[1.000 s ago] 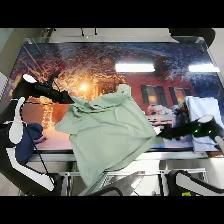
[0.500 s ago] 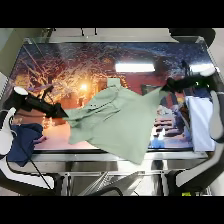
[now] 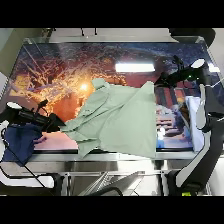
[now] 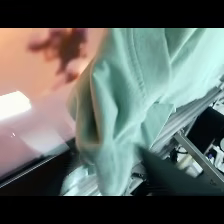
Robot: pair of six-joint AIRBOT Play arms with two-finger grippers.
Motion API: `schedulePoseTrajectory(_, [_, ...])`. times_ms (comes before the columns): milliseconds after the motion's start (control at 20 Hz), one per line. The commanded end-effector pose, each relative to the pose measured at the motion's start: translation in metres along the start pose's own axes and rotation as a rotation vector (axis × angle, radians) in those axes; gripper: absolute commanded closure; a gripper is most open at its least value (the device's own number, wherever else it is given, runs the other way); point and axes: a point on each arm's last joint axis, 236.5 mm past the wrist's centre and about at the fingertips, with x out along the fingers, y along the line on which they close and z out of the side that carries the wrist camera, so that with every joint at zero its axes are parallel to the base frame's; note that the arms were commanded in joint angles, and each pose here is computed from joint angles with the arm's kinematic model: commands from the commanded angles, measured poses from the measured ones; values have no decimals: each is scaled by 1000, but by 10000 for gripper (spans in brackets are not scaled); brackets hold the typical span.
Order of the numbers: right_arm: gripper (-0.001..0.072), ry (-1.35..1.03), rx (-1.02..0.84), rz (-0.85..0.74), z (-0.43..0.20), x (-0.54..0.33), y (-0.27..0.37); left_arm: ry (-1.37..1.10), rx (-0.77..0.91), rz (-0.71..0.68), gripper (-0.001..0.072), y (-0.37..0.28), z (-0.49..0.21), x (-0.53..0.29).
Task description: Fold the shirts.
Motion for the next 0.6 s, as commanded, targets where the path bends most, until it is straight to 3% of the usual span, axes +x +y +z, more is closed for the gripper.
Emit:
schedulePoseTrajectory(0, [376,127,33,50,-33,-26,2,-81,67,39,14,-8,25,-29])
schedulePoseTrajectory(350, [376,271,188,59,-138,-70,-9,-16,42,51,14,-39,-13,-14])
schedulePoseTrajectory(550, [375,334,267,76,-221,-57,-16,-6,-36,180,15,-11,-53,16])
